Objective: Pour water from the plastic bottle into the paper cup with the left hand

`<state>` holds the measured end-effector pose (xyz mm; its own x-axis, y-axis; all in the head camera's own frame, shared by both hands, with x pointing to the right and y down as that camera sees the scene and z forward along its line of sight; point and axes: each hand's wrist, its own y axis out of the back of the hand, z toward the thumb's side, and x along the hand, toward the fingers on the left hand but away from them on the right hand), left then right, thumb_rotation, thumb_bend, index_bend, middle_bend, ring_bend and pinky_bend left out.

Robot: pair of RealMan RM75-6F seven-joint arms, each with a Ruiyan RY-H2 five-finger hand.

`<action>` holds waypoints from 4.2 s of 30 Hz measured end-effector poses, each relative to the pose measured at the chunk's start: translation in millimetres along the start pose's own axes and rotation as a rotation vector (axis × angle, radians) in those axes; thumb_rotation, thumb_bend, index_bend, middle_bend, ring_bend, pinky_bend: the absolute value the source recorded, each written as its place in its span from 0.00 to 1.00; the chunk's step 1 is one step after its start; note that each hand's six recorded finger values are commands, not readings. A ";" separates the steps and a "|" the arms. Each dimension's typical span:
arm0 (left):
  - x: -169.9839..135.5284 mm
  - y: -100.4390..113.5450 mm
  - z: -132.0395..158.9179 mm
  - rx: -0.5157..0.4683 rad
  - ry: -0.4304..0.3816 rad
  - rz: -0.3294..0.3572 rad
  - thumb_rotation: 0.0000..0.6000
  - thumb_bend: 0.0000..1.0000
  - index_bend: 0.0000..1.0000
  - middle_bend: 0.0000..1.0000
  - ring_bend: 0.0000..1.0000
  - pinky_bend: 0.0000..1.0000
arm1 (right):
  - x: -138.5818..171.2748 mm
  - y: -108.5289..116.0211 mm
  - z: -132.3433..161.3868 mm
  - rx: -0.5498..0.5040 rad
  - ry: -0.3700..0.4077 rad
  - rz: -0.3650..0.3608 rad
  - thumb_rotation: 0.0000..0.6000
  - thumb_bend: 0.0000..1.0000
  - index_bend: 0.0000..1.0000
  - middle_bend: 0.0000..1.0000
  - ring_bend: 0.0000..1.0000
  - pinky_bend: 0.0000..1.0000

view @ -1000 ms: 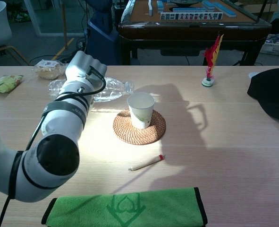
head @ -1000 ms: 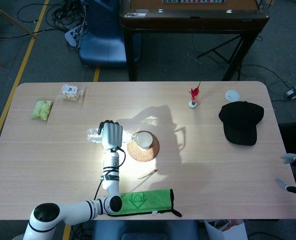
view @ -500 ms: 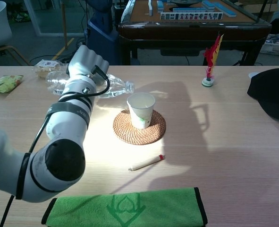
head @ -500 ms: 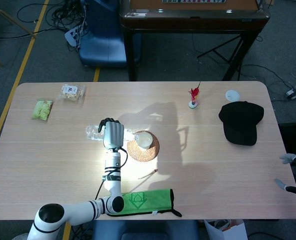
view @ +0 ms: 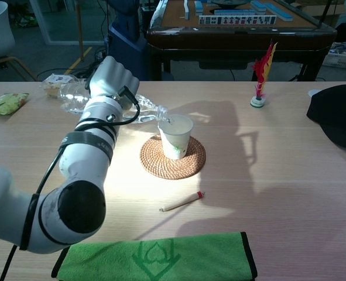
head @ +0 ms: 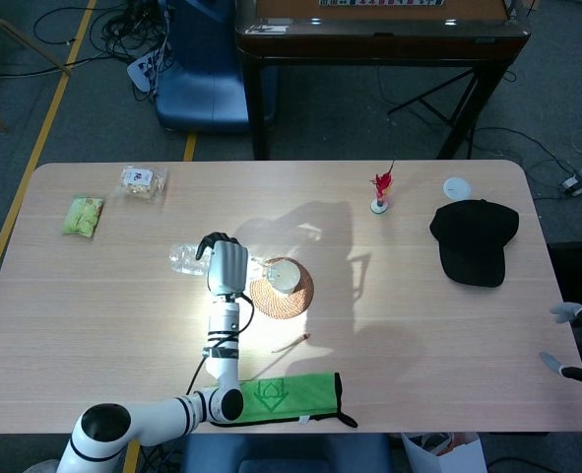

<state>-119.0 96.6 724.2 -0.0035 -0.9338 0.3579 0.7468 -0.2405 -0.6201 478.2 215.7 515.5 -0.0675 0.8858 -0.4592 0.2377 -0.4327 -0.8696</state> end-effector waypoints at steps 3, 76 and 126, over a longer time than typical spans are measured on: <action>0.3 0.1 0.5 0.007 0.001 0.003 1.00 0.08 0.76 0.76 0.63 0.63 | 0.1 0.3 -0.3 0.000 0.000 -0.001 1.00 0.00 0.37 0.42 0.40 0.45; 0.1 -15.5 -8.6 -0.668 -0.044 -0.130 1.00 0.07 0.72 0.76 0.61 0.63 | 1.9 -2.7 2.9 -0.001 0.010 0.020 1.00 0.00 0.37 0.42 0.40 0.45; -38.3 -159.2 -123.2 -1.520 0.135 -0.187 1.00 0.07 0.69 0.74 0.59 0.56 | 1.2 -20.4 9.2 0.048 0.012 0.063 1.00 0.00 0.37 0.42 0.40 0.45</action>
<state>-319.7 138.0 723.2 -0.1382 -0.8567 0.4970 -0.6335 -0.3092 -0.7092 464.4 224.0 531.0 -0.0421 0.8584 -0.5112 0.1948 -0.4948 -0.8469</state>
